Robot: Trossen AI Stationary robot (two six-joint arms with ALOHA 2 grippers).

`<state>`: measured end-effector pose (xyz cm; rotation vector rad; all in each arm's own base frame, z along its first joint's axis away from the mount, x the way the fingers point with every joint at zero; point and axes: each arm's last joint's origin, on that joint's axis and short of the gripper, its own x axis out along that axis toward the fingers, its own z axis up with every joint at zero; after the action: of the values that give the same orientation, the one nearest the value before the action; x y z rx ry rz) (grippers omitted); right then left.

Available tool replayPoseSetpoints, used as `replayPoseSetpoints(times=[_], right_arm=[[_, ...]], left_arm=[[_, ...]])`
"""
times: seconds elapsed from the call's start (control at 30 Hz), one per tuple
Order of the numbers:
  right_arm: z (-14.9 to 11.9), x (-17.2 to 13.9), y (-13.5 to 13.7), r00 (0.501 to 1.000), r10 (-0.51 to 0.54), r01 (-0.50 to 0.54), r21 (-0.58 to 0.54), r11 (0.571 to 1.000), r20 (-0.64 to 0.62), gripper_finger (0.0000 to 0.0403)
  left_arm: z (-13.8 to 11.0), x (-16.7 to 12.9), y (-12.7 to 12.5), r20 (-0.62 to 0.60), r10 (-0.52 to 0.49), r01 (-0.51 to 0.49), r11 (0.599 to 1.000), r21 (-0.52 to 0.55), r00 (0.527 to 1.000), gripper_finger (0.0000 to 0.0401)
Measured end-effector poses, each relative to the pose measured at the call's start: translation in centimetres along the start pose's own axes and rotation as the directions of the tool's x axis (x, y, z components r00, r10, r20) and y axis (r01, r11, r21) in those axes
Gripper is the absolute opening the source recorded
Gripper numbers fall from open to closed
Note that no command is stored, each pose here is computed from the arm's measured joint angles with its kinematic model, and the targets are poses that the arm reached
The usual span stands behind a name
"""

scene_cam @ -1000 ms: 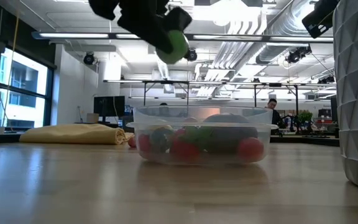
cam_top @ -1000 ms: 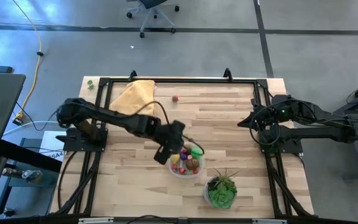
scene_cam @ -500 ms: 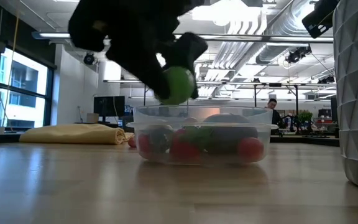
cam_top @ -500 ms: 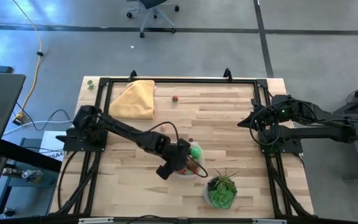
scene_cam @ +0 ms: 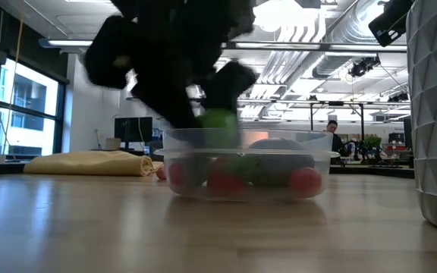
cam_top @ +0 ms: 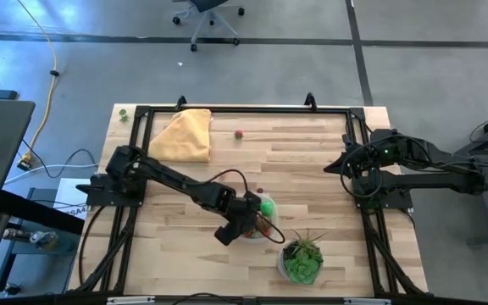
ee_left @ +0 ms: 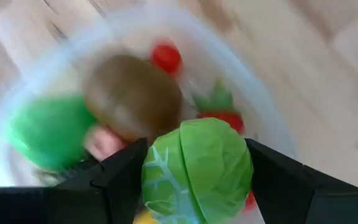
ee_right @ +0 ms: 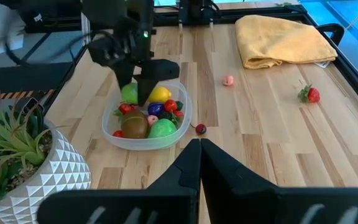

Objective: Pick and placing Produce into tupperware
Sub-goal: Put the green cabbage into the transparent bin

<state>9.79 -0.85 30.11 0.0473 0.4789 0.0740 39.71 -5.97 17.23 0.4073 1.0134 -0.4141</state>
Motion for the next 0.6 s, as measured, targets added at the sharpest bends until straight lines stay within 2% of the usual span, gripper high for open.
replayPoseSetpoints(times=[0.07,0.17,0.6], right_arm=[[0.0,0.0,0.0,1.0,0.0,0.0,-0.001,1.0,0.0,0.0],[0.0,0.0,0.0,1.0,0.0,0.0,0.0,1.0,0.0,0.0],[0.0,0.0,0.0,1.0,0.0,0.0,0.0,1.0,0.0,0.0]], left_arm=[[-0.43,0.21,-0.18,-0.032,-0.015,0.015,1.0,-0.003,0.999,0.0248],[-0.08,0.13,-0.03,-0.005,-0.003,0.003,1.0,-0.001,1.0,0.0248],[-0.31,0.33,-0.03,-0.031,0.02,-0.02,1.0,-0.02,0.999,0.0251]])
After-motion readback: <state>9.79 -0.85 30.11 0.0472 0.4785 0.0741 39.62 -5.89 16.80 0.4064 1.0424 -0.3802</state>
